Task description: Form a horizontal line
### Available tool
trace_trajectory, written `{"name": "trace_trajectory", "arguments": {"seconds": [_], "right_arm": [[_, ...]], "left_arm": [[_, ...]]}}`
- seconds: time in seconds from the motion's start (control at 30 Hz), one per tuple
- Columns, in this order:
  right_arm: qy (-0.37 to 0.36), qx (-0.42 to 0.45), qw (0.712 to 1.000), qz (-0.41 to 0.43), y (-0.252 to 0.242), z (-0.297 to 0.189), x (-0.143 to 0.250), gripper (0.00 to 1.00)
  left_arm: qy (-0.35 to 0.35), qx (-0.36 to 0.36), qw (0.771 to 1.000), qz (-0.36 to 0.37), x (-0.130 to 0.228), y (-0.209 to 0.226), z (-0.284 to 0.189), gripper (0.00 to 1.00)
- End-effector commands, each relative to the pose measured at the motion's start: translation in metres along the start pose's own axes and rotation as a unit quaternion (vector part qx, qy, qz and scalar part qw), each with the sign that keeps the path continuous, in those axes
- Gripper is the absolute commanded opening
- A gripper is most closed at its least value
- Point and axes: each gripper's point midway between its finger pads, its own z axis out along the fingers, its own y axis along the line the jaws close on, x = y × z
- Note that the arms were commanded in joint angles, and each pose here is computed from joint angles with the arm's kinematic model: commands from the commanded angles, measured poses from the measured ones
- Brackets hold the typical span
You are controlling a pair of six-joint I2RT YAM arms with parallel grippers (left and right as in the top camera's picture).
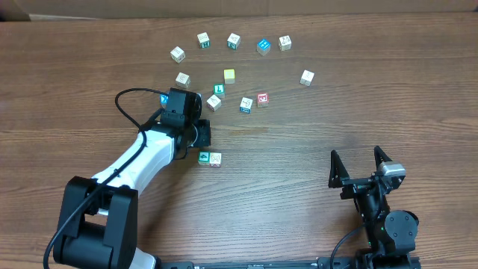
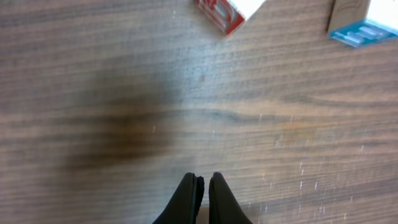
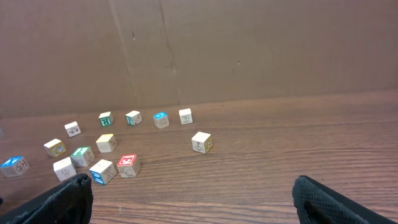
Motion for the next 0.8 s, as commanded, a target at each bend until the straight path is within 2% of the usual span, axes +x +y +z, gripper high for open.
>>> {"name": "trace_trajectory", "arguments": {"seconds": [0.0,0.23,0.5,0.77], "right_arm": [[-0.003,-0.003,1.0,-0.004,0.001,0.0,0.001,1.0],[-0.003,-0.003,1.0,-0.004,0.001,0.0,0.001,1.0],[-0.003,-0.003,1.0,-0.004,0.001,0.0,0.001,1.0],[-0.003,-0.003,1.0,-0.004,0.001,0.0,0.001,1.0]], "left_arm": [[-0.023,-0.002,1.0,0.006,-0.032,-0.008,-0.015,0.04],[-0.018,-0.028,0.999,0.004,-0.053,-0.009,-0.044,0.04],[0.018,-0.038,0.999,0.002,-0.038,-0.004,-0.039,0.04],[0.056,-0.048,0.997,0.0,-0.024,0.002,-0.014,0.04]]}}
